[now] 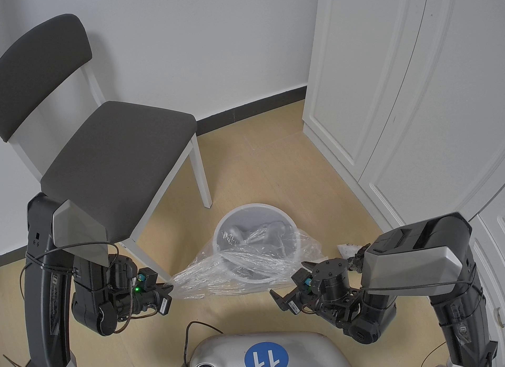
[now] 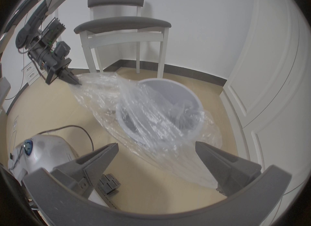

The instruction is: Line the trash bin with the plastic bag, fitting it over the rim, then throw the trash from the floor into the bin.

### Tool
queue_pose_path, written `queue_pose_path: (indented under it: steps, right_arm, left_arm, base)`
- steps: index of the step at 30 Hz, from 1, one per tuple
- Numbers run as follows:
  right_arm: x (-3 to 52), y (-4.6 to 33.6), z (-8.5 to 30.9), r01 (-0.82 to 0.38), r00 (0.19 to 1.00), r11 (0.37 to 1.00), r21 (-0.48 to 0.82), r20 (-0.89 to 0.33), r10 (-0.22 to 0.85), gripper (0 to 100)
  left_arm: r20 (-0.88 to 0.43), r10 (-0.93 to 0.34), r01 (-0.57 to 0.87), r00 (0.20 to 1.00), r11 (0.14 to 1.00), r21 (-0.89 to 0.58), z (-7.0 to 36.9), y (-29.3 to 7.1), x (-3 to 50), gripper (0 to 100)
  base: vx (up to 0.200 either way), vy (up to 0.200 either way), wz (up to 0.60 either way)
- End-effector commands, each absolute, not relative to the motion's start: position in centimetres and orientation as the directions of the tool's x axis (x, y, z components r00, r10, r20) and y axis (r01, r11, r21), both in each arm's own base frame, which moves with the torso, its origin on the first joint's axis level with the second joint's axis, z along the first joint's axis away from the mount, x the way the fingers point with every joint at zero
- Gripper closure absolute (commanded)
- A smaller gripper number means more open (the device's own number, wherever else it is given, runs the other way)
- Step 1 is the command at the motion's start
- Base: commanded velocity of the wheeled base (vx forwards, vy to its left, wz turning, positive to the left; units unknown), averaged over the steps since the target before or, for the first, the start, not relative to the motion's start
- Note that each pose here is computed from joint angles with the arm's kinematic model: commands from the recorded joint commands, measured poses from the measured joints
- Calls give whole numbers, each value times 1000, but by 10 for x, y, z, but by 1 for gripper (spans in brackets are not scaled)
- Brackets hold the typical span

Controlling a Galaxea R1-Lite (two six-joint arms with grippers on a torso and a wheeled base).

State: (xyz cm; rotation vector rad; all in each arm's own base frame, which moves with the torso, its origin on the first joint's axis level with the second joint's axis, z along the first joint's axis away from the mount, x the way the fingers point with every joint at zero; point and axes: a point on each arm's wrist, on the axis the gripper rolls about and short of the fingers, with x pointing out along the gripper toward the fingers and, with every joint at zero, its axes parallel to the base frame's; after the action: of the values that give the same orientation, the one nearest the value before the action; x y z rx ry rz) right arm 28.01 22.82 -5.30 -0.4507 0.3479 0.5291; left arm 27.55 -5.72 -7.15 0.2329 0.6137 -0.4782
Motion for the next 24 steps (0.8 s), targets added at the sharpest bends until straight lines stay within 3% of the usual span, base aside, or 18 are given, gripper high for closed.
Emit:
queue_pose_path:
  steps: [1, 14, 15, 24]
  right_arm:
    - [287, 232, -76, -549, 806, 771, -322, -447, 387, 0]
    - [318, 236, -78, -477, 858, 821, -313, -371, 357, 0]
    - [319, 236, -78, -476, 859, 822, -313, -368, 357, 100]
    - [322, 234, -58, -451, 881, 839, -304, -303, 364, 100]
  left_arm:
    - [-599, -361, 496, 715, 865, 70, -72, -58, 276, 100]
    - [-597, -361, 490, 717, 869, 63, -72, -58, 277, 100]
    - [-597, -361, 490, 717, 869, 63, -72, -58, 277, 100]
    - [-597, -363, 492, 716, 868, 63, -72, -58, 277, 100]
  base:
    - [0, 0, 0]
    - [0, 0, 0]
    - [0, 0, 0]
    - [0, 0, 0]
